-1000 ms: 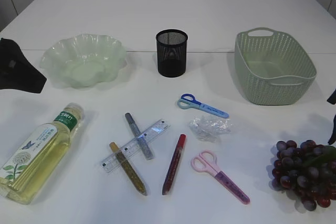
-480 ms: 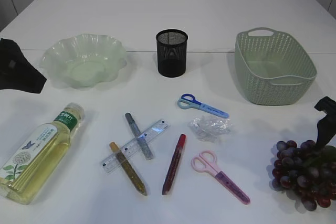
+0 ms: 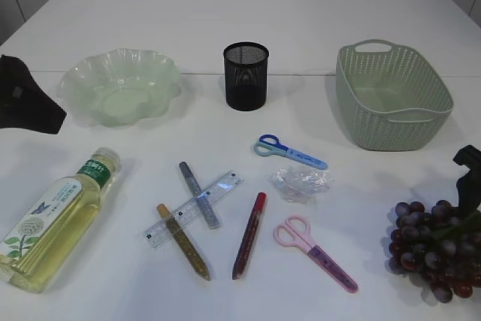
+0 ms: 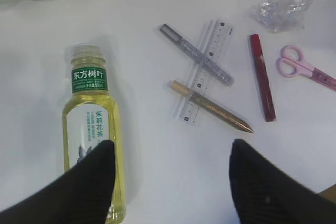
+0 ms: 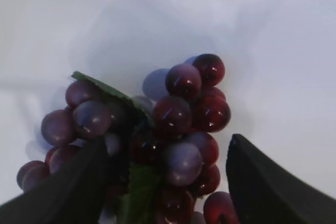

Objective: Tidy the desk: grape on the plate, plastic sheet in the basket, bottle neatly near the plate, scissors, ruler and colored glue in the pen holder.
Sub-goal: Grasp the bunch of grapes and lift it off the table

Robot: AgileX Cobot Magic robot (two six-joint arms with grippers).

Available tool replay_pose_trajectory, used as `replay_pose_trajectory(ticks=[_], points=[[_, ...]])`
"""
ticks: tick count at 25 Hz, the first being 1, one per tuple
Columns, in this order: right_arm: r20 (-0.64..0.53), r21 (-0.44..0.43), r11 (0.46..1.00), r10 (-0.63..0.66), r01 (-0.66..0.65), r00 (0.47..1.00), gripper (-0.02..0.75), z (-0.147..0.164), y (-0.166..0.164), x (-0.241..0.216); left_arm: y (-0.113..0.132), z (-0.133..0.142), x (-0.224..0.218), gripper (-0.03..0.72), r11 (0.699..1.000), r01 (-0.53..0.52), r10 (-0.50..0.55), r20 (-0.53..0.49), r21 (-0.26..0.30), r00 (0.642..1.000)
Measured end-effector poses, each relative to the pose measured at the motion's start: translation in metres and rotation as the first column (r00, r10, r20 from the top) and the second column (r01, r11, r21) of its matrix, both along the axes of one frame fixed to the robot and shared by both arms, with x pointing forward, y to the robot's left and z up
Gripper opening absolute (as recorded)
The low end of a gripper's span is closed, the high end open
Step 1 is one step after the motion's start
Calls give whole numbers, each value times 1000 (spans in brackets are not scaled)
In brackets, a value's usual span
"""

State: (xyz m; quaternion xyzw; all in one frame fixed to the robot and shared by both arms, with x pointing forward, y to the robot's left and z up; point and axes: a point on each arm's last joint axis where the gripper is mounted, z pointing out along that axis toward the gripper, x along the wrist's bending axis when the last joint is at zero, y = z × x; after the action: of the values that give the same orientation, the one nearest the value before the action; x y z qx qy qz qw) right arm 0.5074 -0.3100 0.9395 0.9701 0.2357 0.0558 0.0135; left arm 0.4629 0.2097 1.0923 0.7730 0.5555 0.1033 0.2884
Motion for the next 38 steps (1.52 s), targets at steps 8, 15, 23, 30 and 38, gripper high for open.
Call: replay_pose_trajectory(ticks=[8, 15, 23, 30, 38], points=[[28, 23, 999, -27, 26, 999, 546, -19, 1, 12, 0, 0, 0, 498, 1000, 0, 0, 0, 0, 1000], [31, 38, 998, -48, 47, 998, 540, -31, 2, 19, 0, 0, 0, 498, 1000, 0, 0, 0, 0, 1000], [20, 53, 996, -69, 68, 997, 404, -44, 3, 22, 0, 0, 0, 498, 1000, 0, 0, 0, 0, 1000], [35, 51, 999, -22, 20, 999, 231, -44, 3, 24, 0, 0, 0, 498, 1000, 0, 0, 0, 0, 1000], [115, 31, 989, 138, -142, 984, 204, -25, 5, 24, 0, 0, 0, 498, 1000, 0, 0, 0, 0, 1000]])
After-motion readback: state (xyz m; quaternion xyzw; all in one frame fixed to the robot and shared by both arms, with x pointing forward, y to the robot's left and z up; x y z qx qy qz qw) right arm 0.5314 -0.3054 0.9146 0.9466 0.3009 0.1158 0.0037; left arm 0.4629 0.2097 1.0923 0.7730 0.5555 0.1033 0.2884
